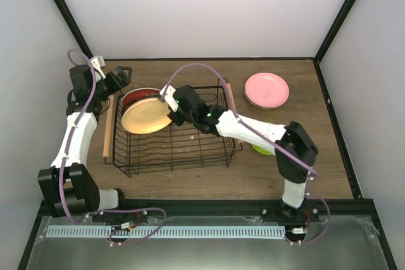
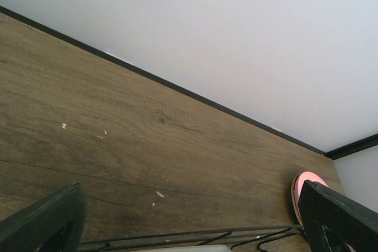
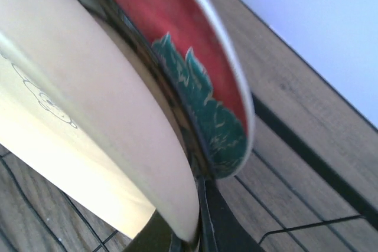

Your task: Unload the plates from the dish rack

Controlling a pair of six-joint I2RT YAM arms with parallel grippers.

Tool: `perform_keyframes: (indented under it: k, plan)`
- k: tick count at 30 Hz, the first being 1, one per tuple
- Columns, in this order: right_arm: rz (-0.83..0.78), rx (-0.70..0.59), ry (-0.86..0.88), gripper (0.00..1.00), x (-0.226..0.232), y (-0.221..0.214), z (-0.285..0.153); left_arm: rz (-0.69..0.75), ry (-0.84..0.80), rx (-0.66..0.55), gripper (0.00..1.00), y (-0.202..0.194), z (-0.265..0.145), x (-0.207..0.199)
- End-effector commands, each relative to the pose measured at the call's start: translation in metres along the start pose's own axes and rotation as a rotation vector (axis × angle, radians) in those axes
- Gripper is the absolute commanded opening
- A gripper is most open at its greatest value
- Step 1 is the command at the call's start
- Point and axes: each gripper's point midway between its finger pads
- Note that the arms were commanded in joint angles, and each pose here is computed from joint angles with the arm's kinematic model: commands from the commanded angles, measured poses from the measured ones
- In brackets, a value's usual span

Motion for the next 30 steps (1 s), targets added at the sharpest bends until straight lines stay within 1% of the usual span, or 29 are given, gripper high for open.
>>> perform_keyframes:
  k: [1, 6, 8, 10, 12, 14, 16, 18, 21, 23, 27, 30]
  plan:
    - [0.059, -0.189, 0.036, 0.01, -0.004, 0.084, -0.069, 0.009, -0.019, -0.011, 1.0, 0.002, 0.001, -0.004]
    - [0.052, -0.26, 0.143, 0.01, 0.006, 0.129, -0.131, 0.007, -0.019, -0.01, 1.0, 0.004, 0.003, -0.003]
    - [0.053, -0.297, 0.147, 0.01, 0.002, 0.147, -0.155, 0.006, -0.017, -0.01, 1.0, 0.004, 0.004, -0.002]
    - [0.07, -0.348, 0.115, 0.01, -0.014, 0.167, -0.176, 0.004, -0.018, -0.009, 1.0, 0.005, 0.006, -0.002]
    - [0.136, -0.407, 0.072, 0.01, -0.044, 0.191, -0.194, 0.002, -0.017, -0.007, 1.0, 0.006, 0.007, -0.001]
    - [0.249, -0.491, 0.029, 0.01, -0.086, 0.223, -0.218, -0.001, -0.019, -0.005, 1.0, 0.007, 0.01, -0.001]
    - [0.359, -0.544, -0.03, 0.01, -0.134, 0.24, -0.232, -0.001, -0.022, -0.01, 1.0, 0.01, 0.01, -0.002]
    - [0.489, -0.553, -0.112, 0.01, -0.186, 0.243, -0.232, 0.002, -0.026, -0.011, 1.0, 0.011, 0.01, -0.003]
    - [0.675, -0.514, -0.216, 0.01, -0.26, 0.227, -0.231, 0.009, -0.029, -0.01, 1.0, 0.013, 0.009, -0.005]
    - [0.793, -0.451, -0.248, 0.01, -0.297, 0.2, -0.225, 0.017, -0.028, -0.011, 1.0, 0.015, 0.008, -0.006]
    - [1.024, -0.307, -0.291, 0.01, -0.359, 0.123, -0.22, 0.024, -0.026, -0.011, 1.0, 0.015, 0.005, -0.007]
    - [1.166, -0.228, -0.328, 0.01, -0.394, 0.062, -0.222, 0.02, -0.027, -0.01, 1.0, 0.014, 0.005, -0.007]
Point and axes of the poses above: each gripper's point midway between its finger pads, its own z axis out along the fingers, its own x axis along the line the jaws close on, y = z × x, and after that the axes turned 15 degrees about z, right-handed
